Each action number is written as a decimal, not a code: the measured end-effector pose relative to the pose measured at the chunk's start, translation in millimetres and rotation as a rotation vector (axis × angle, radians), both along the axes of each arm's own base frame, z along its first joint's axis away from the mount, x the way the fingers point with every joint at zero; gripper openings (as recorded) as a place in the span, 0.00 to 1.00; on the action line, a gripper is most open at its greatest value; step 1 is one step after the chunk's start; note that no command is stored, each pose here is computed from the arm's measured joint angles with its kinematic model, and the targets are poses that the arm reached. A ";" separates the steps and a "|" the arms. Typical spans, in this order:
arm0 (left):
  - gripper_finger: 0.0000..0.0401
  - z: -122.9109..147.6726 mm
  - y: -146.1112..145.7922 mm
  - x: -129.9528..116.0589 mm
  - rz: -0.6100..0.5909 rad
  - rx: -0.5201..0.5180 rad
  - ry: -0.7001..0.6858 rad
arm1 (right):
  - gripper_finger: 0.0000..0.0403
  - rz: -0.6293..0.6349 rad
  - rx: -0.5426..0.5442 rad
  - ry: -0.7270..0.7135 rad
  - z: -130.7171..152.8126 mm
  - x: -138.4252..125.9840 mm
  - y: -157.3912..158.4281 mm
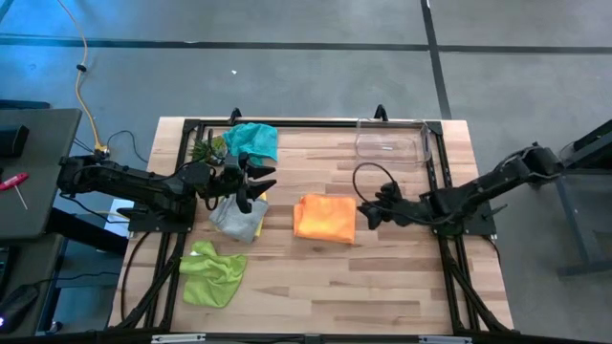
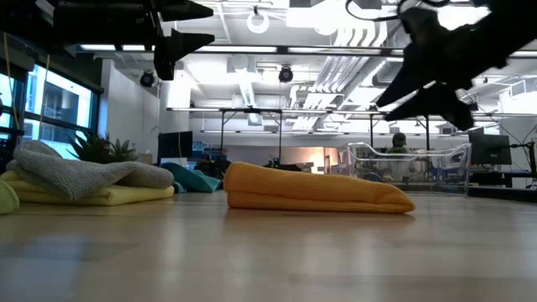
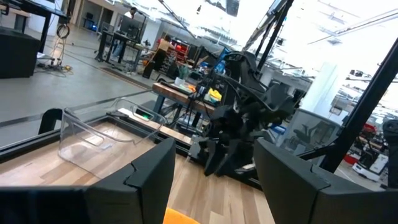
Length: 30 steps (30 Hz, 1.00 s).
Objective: Fold microfiber towels
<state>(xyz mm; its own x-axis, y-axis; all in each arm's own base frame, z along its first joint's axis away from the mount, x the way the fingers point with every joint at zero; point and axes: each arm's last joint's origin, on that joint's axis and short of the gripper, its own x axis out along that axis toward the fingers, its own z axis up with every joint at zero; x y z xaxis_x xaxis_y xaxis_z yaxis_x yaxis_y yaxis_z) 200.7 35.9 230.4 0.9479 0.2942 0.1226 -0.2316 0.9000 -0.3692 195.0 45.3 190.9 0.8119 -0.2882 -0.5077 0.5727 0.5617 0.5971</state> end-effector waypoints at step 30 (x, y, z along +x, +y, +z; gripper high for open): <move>0.52 135.3 -2.3 8.2 -0.061 0.229 -0.368 | 0.00 0.423 -0.091 0.440 -62.8 171.8 -9.2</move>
<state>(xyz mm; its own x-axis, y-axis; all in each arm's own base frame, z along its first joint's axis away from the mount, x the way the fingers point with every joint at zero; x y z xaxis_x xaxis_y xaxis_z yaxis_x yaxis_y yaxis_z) 208.9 33.6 365.7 0.8436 0.1653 0.5110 -0.0660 0.9761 -0.2069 366.7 36.1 128.1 0.5851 -0.0451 -0.8097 0.4711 0.8316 0.2941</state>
